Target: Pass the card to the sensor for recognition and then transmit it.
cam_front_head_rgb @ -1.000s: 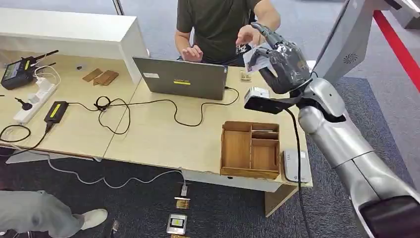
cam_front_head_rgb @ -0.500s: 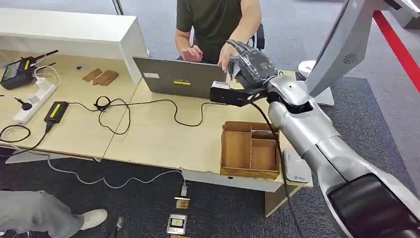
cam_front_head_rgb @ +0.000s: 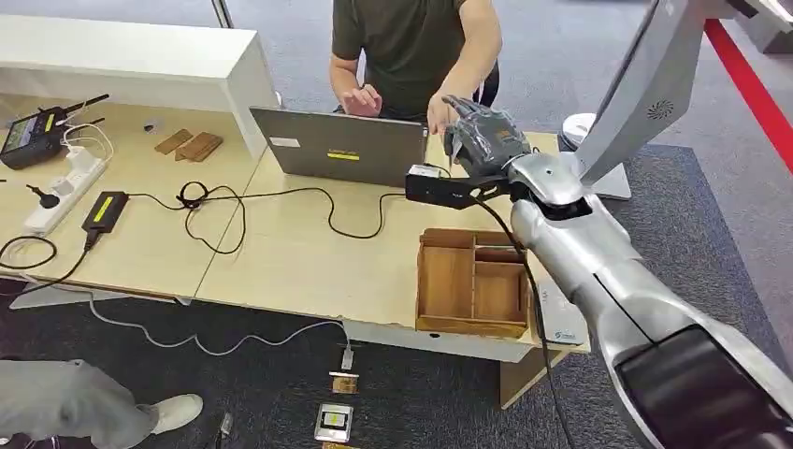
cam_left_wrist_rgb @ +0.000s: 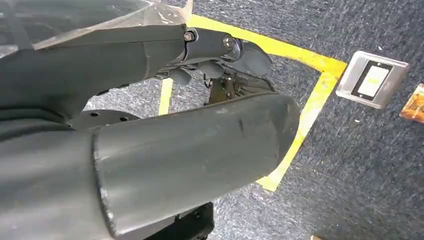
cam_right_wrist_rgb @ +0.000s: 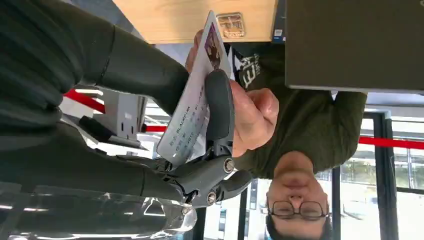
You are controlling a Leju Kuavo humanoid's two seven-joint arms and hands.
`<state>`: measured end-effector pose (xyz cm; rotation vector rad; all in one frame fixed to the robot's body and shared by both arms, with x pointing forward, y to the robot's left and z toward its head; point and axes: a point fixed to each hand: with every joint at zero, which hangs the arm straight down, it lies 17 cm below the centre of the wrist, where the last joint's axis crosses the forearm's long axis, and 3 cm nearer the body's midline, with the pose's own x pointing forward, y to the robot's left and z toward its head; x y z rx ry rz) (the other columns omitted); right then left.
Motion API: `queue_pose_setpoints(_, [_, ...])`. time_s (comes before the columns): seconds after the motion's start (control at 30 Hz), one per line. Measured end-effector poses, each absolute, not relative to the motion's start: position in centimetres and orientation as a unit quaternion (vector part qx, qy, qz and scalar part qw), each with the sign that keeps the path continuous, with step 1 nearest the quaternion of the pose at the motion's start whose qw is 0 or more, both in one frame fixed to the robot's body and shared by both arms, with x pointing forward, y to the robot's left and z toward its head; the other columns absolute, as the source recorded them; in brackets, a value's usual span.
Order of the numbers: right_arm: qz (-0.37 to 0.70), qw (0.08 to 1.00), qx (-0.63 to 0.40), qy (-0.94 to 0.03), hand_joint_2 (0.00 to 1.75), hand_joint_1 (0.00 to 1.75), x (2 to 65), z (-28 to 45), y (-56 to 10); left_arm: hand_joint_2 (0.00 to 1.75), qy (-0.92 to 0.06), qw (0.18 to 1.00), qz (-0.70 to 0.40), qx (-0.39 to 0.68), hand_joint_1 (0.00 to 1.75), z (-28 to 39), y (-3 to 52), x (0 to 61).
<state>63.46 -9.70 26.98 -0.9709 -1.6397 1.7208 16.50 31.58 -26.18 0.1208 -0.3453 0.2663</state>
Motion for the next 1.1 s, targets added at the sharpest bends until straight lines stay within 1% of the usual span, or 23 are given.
queue_pose_setpoints(0.03, [0.643,0.283,-0.364,-0.611,1.75,0.0,63.5,26.9,-9.8,0.0,-0.171,0.975,0.132,0.06,0.0,-26.2,31.6,16.4])
queue_pose_setpoints(0.07, [0.643,0.283,-0.365,-0.611,0.0,0.0,63.5,26.9,-9.9,0.0,-0.171,0.975,0.132,0.06,0.0,-26.2,31.6,16.4])
queue_pose_setpoints(0.37, [0.649,0.229,-0.39,-0.612,0.0,0.0,63.4,27.6,-10.0,0.0,-0.168,0.975,0.133,0.061,0.0,-26.3,31.6,16.1])
queue_pose_setpoints(0.53, [0.619,0.174,-0.421,-0.64,0.0,0.0,63.2,30.1,-10.2,0.0,-0.167,0.975,0.136,0.063,0.0,-26.4,31.8,15.8])
queue_pose_setpoints(0.67, [0.64,0.186,-0.392,-0.634,0.0,0.0,63.2,29.5,-11.0,0.0,-0.167,0.974,0.139,0.062,0.0,-26.4,31.8,15.7])
queue_pose_setpoints(1.1, [0.644,0.182,-0.357,-0.652,0.0,0.0,62.9,31.4,-10.9,0.0,-0.148,0.975,0.151,0.07,0.0,-26.6,32.1,14.8])
